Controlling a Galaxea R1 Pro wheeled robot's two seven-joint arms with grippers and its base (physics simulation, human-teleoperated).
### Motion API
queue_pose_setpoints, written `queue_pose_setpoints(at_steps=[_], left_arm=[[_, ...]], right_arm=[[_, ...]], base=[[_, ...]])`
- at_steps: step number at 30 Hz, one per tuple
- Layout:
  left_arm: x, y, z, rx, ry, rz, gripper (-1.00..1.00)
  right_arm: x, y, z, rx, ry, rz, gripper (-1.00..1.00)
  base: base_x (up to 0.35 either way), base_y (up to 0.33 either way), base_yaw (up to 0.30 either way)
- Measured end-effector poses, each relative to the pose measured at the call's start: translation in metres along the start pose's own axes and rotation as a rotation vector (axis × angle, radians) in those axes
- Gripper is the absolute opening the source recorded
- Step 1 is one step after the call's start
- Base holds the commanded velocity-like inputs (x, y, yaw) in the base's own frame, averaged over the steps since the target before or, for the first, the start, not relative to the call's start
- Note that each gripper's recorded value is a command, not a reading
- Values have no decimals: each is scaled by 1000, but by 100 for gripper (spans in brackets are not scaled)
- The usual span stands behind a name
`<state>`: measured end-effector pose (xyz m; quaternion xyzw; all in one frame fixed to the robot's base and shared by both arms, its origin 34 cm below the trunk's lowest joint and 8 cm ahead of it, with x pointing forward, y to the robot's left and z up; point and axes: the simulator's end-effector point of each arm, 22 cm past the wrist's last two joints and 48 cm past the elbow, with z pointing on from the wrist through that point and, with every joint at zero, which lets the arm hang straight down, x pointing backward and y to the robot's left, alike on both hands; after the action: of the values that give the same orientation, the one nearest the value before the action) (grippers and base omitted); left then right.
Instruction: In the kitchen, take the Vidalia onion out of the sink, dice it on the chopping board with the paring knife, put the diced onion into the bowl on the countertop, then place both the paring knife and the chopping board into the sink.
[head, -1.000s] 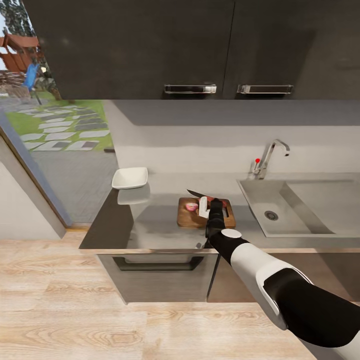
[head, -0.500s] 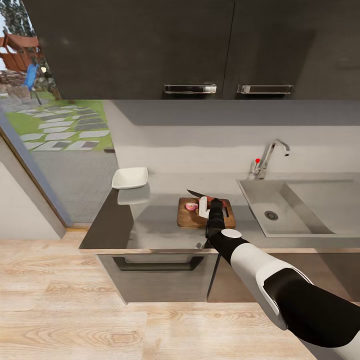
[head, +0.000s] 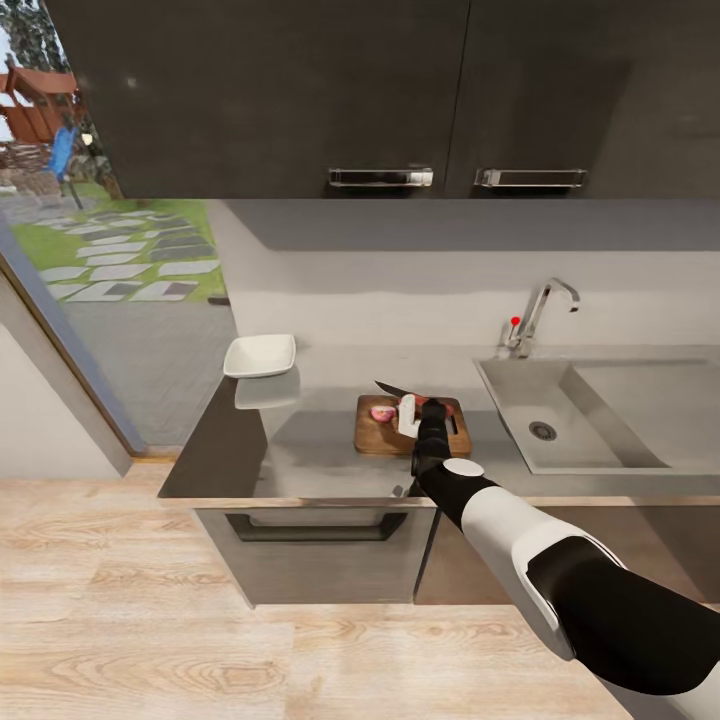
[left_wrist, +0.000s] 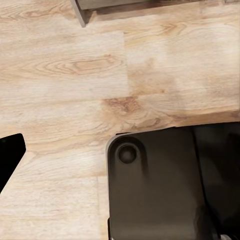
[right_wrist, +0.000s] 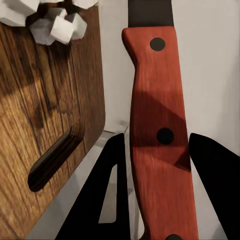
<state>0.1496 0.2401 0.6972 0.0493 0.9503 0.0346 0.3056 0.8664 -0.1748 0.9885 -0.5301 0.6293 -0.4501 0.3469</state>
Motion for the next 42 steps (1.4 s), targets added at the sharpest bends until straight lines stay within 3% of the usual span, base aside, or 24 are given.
queue_pose_setpoints(at_steps=[18,20,23,25,34,42], left_arm=[[3,0,-1,0,6,1,100],[3,0,-1,0,6,2,100],[3,0,-1,0,7,2,100],[4,0,-2,0,10,3,100],[8,-3,-3,3,19,2,100],[7,-3,-3,3,18,1,100]], right_arm=[[-3,-7,0,17,-6,8,-100],[-7,-20,-1,40,-15,21,-100],[-24,-70,-7,135,-52,79,-100],[-26,-86,-10,155,-47,101,-100],[-23,-89,-11,144,-25,105,-100],[-20,-78,-9,120,-16,96,-100]], base=[[0,0,0],[0,0,0],[-2,0,0],[-88,0,0],[-259,0,0],[34,81,0]])
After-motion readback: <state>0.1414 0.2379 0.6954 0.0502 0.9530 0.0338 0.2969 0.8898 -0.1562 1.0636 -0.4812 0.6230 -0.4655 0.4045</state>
